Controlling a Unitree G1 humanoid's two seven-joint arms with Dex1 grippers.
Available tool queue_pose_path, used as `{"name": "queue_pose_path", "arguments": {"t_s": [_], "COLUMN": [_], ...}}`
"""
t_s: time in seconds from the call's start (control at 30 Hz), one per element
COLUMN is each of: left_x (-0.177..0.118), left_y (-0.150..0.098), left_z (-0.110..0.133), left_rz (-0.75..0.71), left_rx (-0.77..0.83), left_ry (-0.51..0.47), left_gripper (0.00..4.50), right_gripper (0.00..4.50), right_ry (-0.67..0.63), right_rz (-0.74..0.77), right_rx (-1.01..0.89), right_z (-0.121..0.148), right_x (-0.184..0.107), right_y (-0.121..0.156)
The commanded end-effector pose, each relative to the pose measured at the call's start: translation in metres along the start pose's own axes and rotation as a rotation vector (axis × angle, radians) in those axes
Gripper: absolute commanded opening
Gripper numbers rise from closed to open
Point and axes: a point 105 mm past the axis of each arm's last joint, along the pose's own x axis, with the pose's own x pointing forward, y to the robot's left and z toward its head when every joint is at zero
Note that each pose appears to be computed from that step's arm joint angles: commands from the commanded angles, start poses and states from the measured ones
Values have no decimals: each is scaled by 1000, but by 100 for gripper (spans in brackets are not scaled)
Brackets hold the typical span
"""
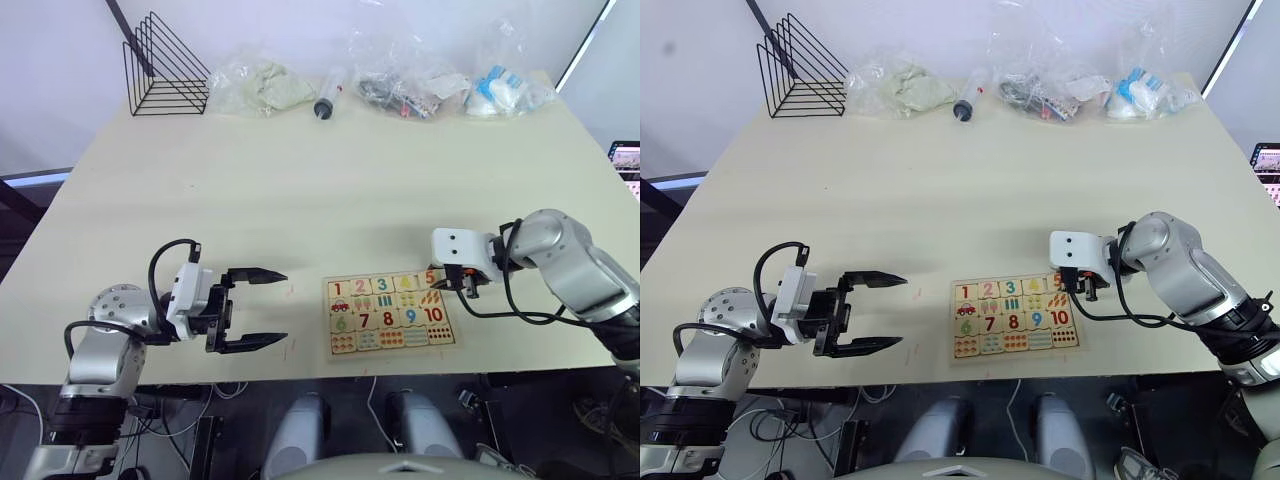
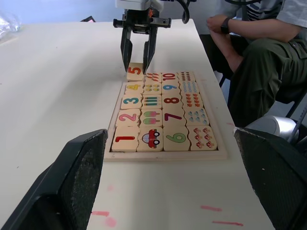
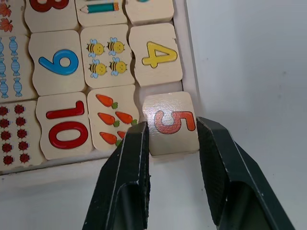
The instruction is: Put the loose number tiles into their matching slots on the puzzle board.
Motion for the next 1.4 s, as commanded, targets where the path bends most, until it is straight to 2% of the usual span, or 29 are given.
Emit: {"name": "queue_pose_path", "arguments": {"t_s": [0.03, 0.63, 1.03, 1.07, 1.13, 1.2, 1.27, 1.4], "left_x": [1, 5, 4, 3, 3, 3, 3, 3], "left_y": [-1, 1, 0, 0, 0, 1, 1, 1], "left_z": [4, 13, 10, 10, 9, 9, 8, 8], "left_rz": [-8, -14, -14, -13, -12, -12, -13, -12], "left_rx": [21, 24, 21, 22, 23, 23, 23, 24], "left_ry": [-11, -9, -7, -7, -5, -4, -4, -3], "left_gripper": [450, 450, 450, 450, 450, 450, 450, 450], "right_gripper": [87, 87, 87, 189, 272, 384, 449, 449], "right_ry": [-8, -6, 7, 7, 7, 7, 7, -13], "right_rz": [-27, 7, 11, 10, 7, -2, -8, -7], "right_rx": [-41, -44, -37, -37, -36, -31, -28, -10], "right_z": [8, 6, 2, 2, 2, 3, 3, 6], "right_x": [-6, 1, 1, 1, 0, -2, -4, -11], "right_y": [-5, 3, 3, 3, 2, -1, -2, -4]}}
